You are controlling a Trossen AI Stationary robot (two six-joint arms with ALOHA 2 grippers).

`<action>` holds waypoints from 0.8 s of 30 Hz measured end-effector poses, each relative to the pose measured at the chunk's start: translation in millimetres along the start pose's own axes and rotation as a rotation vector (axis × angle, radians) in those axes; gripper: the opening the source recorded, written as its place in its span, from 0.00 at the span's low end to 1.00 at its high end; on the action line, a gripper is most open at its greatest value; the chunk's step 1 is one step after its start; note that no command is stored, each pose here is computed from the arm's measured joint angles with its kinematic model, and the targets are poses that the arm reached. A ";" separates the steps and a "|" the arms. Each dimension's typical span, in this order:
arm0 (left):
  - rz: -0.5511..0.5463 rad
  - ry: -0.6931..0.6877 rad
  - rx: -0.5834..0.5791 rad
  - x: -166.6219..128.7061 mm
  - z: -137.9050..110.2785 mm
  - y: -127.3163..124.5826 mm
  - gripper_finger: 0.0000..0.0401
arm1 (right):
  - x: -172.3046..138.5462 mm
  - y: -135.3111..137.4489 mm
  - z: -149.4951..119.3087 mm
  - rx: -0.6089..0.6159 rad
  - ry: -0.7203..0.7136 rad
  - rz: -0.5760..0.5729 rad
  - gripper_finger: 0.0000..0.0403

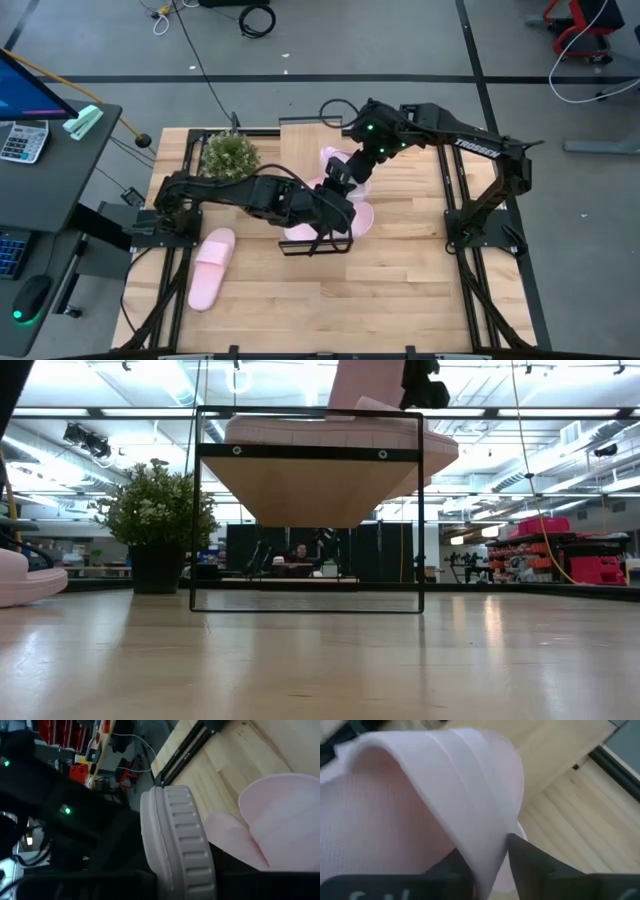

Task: Pick and place slides into the shelf
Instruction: Put the pink slide on the shelf

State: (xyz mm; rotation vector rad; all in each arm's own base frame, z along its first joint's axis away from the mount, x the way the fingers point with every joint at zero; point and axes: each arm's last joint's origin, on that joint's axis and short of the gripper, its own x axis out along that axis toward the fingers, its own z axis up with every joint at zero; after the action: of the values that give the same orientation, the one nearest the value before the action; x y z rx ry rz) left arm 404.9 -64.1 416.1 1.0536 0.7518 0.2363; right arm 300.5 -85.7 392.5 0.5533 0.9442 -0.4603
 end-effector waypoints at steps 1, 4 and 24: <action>-0.001 0.001 -0.003 -2.3 -1.4 1.4 0.18 | -2.7 -1.0 0.2 0.004 -0.008 0.008 0.32; 0.008 -0.012 -0.033 -9.8 -3.3 6.4 0.18 | -14.6 -7.5 1.9 0.029 -0.049 0.034 0.37; -0.027 0.007 -0.103 -44.9 -24.7 21.1 0.17 | -59.7 -17.9 11.9 0.117 -0.163 0.451 0.56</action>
State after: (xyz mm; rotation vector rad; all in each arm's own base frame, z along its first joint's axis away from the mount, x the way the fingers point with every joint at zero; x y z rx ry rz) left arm 359.3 -59.5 447.2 0.9448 0.7514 0.2531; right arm 266.9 -99.2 444.5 0.7994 0.6139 -0.1505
